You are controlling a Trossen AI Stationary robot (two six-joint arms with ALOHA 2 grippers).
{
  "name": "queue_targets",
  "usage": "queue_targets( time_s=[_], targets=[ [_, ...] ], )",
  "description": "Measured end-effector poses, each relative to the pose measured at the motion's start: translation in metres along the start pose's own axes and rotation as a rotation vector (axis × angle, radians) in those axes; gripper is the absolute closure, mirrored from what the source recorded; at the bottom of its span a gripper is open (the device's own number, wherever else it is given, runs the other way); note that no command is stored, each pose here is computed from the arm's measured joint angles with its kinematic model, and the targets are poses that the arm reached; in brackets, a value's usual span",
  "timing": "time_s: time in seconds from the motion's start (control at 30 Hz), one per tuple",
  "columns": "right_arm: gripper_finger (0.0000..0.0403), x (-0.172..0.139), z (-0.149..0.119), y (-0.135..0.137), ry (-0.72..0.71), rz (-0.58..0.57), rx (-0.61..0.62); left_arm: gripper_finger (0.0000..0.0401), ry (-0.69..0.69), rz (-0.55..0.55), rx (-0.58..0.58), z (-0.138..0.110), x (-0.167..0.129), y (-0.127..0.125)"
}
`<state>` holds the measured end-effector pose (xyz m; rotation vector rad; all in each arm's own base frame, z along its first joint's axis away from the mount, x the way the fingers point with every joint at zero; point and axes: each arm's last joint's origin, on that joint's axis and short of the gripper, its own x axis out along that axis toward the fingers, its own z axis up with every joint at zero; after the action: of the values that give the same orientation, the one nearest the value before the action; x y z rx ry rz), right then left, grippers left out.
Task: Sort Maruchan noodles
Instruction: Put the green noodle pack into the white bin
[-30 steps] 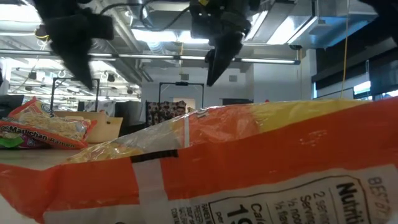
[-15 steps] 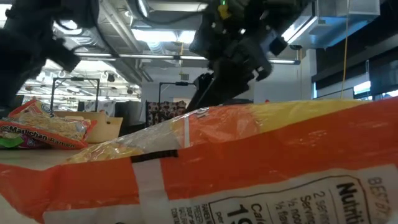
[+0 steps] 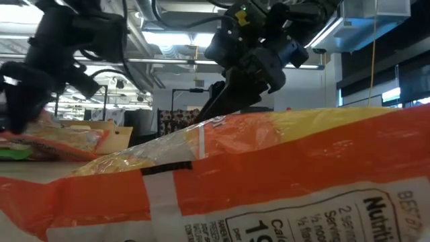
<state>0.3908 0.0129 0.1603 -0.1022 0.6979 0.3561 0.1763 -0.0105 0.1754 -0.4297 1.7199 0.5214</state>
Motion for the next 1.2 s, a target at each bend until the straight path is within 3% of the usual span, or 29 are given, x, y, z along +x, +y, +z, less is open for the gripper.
queue_targets(
  time_s=[0.23,0.4,0.47,0.57,0.73,0.93,1.07,1.2],
  targets=[
    [0.0171,0.000,0.003,-0.001,-0.024,-0.014,-0.007,0.0178,-0.239,-0.041,0.041,0.026,-0.013,-0.001],
    [0.0171,0.000,0.003,-0.001,-0.029,-0.015,-0.007,0.0178,-0.444,-0.132,0.102,0.048,-0.016,-0.004],
    [0.0171,0.000,0.003,-0.001,-0.031,-0.016,-0.008,0.0178,-0.465,-0.151,0.122,0.053,-0.016,-0.004],
    [0.0171,0.000,0.003,-0.001,-0.026,-0.016,-0.006,0.0178,-0.363,-0.150,0.084,0.048,-0.024,0.002],
    [0.0171,0.000,0.004,-0.001,-0.034,-0.018,-0.012,0.0178,-0.173,-0.009,-0.218,0.024,-0.037,0.016],
    [0.0171,0.000,0.010,-0.002,-0.093,-0.033,-0.067,0.0178,-0.107,0.042,-0.421,0.015,-0.019,0.023],
    [0.0171,0.000,0.010,-0.002,-0.093,-0.034,-0.076,0.0178,-0.043,0.035,-0.528,0.014,-0.004,0.029],
    [0.0171,0.000,0.009,-0.002,-0.085,-0.030,-0.074,0.0178,-0.016,-0.023,-0.553,0.014,0.007,0.030]
  ],
)
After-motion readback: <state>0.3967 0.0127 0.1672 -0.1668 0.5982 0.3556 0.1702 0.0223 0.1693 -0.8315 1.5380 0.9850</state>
